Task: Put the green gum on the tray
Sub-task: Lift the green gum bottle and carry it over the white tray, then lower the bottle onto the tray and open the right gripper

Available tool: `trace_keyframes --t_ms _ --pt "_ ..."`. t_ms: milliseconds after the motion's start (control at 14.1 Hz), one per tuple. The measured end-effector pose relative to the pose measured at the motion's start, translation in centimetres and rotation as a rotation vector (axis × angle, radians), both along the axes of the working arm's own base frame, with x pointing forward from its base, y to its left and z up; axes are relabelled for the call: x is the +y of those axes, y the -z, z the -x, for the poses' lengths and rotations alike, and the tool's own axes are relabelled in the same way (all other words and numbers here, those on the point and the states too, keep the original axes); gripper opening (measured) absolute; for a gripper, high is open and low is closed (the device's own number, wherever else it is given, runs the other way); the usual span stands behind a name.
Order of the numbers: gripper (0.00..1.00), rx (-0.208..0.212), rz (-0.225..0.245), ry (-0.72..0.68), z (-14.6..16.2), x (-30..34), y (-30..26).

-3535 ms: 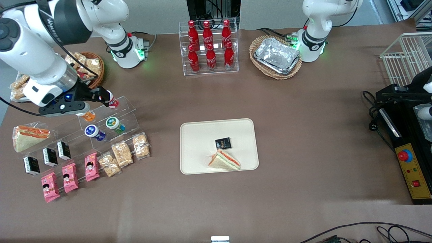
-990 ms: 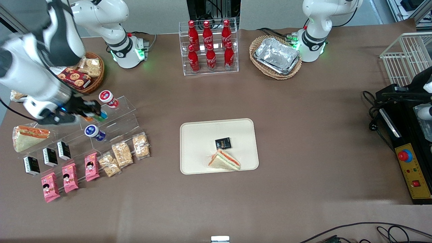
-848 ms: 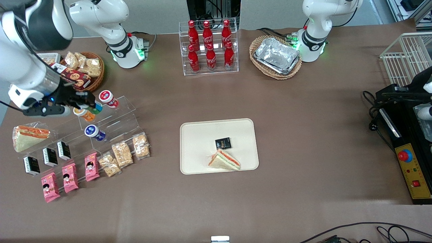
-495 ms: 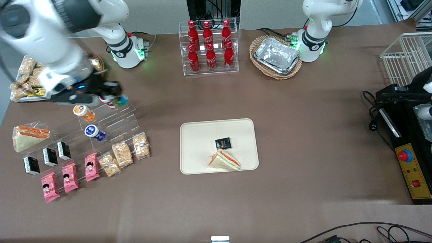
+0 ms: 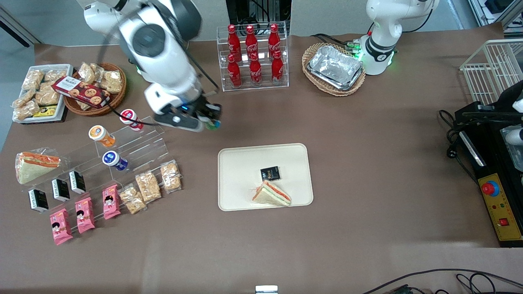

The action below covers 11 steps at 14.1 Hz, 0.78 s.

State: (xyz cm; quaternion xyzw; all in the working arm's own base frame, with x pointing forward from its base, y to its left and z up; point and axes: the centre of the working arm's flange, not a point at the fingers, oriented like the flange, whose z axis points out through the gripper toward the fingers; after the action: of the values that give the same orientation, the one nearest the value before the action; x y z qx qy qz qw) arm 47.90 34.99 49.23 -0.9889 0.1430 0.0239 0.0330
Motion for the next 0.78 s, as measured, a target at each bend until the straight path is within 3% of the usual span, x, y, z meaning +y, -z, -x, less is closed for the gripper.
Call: trace_keyframes --t_ms 283,566,778 --pt "0.57 -0.038 0.069 -0.005 -0.8 5.8 10.6" --pt "0.57 -0.052 0.053 -0.039 -2.4 7.6 21.8" --pt "0.57 -0.035 0.033 -0.028 -3.0 7.6 26.8"
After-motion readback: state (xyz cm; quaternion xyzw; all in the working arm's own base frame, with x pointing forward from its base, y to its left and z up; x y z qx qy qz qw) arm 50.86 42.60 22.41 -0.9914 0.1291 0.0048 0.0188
